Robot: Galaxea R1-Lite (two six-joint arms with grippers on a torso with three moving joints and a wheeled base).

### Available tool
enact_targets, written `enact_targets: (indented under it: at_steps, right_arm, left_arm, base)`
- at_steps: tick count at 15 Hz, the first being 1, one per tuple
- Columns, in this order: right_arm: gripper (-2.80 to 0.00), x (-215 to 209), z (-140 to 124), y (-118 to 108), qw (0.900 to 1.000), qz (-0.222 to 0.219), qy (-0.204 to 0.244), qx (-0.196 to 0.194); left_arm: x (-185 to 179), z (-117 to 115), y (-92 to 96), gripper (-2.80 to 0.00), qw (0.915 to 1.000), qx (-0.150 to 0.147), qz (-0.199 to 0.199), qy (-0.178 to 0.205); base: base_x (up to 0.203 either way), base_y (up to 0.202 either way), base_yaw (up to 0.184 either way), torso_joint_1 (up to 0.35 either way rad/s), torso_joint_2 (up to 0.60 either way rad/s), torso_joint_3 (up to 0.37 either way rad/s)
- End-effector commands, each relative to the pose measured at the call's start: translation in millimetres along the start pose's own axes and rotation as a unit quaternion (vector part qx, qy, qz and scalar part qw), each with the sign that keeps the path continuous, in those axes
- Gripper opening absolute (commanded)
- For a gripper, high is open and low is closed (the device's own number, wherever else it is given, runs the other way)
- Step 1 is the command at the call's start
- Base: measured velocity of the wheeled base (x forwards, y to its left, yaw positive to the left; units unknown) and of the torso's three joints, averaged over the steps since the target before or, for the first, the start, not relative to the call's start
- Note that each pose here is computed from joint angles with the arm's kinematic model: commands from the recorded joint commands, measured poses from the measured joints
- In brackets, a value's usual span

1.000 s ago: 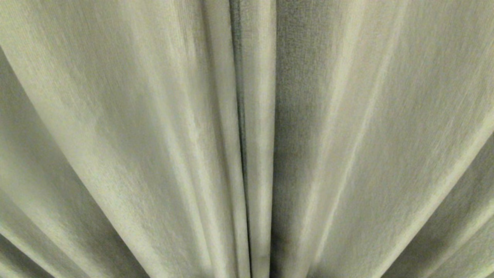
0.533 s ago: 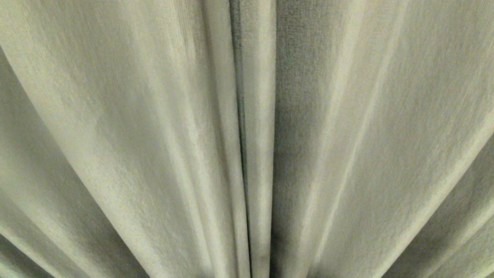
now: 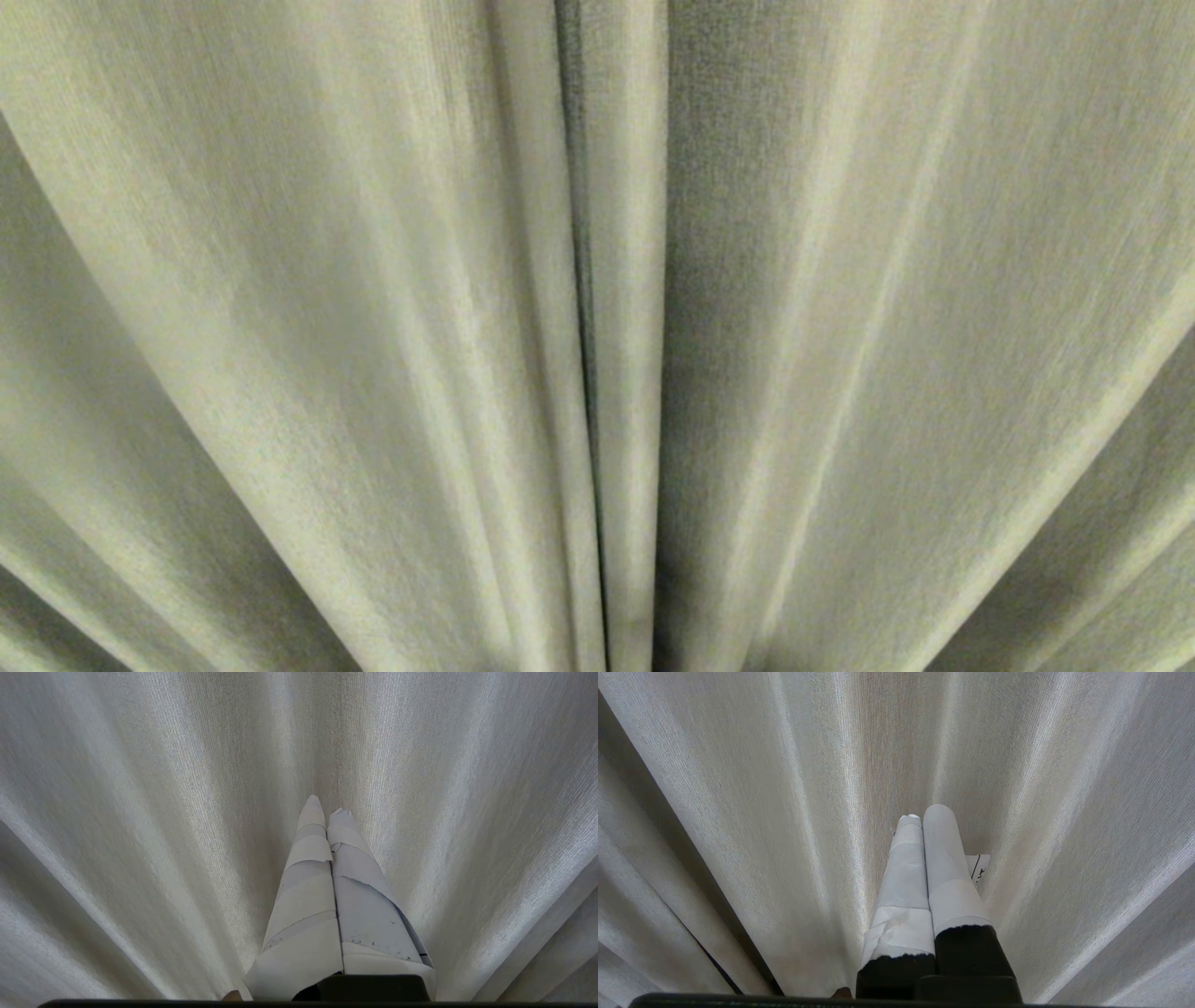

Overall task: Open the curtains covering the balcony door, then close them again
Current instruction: Pull the outer curtains open on both sides

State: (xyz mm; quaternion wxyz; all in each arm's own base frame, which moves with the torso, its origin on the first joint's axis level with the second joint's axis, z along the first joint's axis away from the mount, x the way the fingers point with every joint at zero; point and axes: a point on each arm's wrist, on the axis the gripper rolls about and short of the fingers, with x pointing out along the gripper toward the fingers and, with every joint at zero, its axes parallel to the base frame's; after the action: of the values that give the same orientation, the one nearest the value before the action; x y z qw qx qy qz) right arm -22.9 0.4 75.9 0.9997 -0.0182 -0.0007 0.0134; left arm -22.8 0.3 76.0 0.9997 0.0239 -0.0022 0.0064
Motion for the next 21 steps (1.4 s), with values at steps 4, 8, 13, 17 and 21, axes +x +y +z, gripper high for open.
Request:
enact_targets:
  at_steps: [4,8,13,17,21]
  right_arm:
    - [-2.80,0,0,0,1.000,0.000,0.000,0.000]
    - [-2.80,0,0,0,1.000,0.000,0.001,0.000]
    - [-2.80,0,0,0,1.000,0.000,0.001,0.000]
    - [-2.80,0,0,0,1.000,0.000,0.001,0.000]
    - [-2.80,0,0,0,1.000,0.000,0.001,0.000]
  left_arm:
    - [0,0,0.0,-2.80,0.9999,-0.014,-0.001,0.000]
    - [-5,23,-0.7,-2.80,0.9956,-0.026,-0.041,-0.080]
    - [-32,74,-4.8,-2.80,0.9726,-0.074,-0.202,-0.087]
    - [-21,120,-5.9,-2.80,0.9499,-0.087,-0.297,-0.043]
    - [6,166,-7.6,-2.80,0.9127,-0.095,-0.397,-0.002]
  base:
    - [0.000,0.000,0.000,0.000,0.00,0.000]
    - [0.000,0.000,0.000,0.000,0.00,0.000]
    - [0.000,0.000,0.000,0.000,0.00,0.000]
    - [0.000,0.000,0.000,0.000,0.00,0.000]
    - [0.000,0.000,0.000,0.000,0.00,0.000]
